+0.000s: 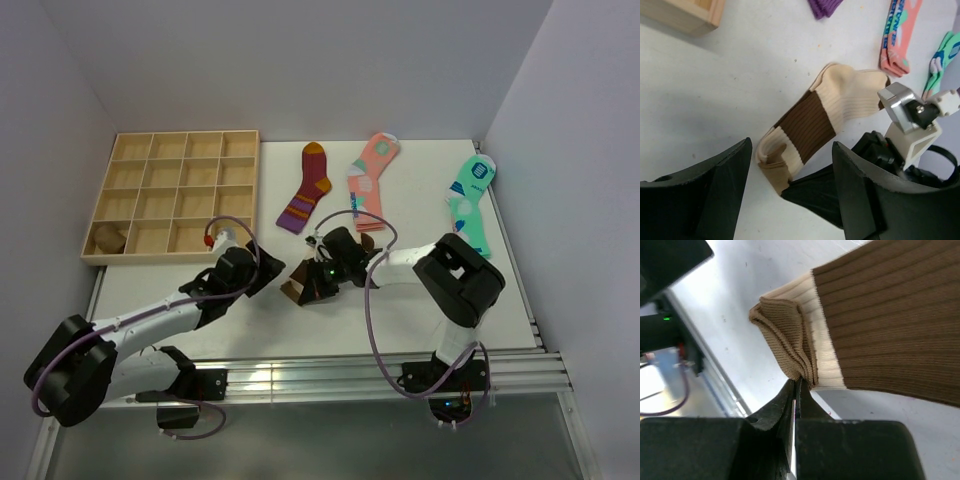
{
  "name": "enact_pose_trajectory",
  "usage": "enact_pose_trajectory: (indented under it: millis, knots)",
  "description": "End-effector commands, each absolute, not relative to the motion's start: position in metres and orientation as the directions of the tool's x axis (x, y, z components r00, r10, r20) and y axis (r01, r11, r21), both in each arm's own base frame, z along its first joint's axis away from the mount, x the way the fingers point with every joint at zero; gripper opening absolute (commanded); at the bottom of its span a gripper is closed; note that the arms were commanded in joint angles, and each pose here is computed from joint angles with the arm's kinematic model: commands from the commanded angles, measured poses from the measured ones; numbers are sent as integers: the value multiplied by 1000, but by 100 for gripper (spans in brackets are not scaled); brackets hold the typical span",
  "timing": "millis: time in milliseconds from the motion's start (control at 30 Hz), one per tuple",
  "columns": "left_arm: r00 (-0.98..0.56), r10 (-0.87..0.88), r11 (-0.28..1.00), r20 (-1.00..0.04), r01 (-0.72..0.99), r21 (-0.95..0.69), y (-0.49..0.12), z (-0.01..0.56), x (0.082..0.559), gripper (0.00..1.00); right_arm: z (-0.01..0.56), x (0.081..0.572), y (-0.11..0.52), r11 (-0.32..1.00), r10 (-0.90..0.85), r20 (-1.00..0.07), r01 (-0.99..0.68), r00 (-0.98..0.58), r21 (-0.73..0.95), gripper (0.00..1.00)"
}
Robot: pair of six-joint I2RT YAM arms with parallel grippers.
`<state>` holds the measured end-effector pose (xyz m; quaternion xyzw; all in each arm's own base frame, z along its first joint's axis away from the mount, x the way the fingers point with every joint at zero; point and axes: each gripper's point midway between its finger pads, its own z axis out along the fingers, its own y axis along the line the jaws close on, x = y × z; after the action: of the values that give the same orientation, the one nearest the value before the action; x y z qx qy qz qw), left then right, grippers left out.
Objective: Roll the socks
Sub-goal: Roll the sock at the center of the board.
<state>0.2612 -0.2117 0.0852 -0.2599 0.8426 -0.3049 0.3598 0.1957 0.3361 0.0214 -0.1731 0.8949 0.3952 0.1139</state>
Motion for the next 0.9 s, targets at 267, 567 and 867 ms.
enact_pose_trajectory:
  millis: [267,567,867]
  knots:
    - [-707,-629,681,-323,-301,-668,-229,43,234,65,11,194,328,543,-161,-163,-226,-973,809,0]
    - [-720,-609,725,-334,-332,-604,-226,29,231,58,6,197,326,554,-155,-152,-213,-976,805,0]
    - [-737,-588,760,-335,-361,-540,-223,9,230,41,3,200,323,561,-150,-153,-211,-977,800,0]
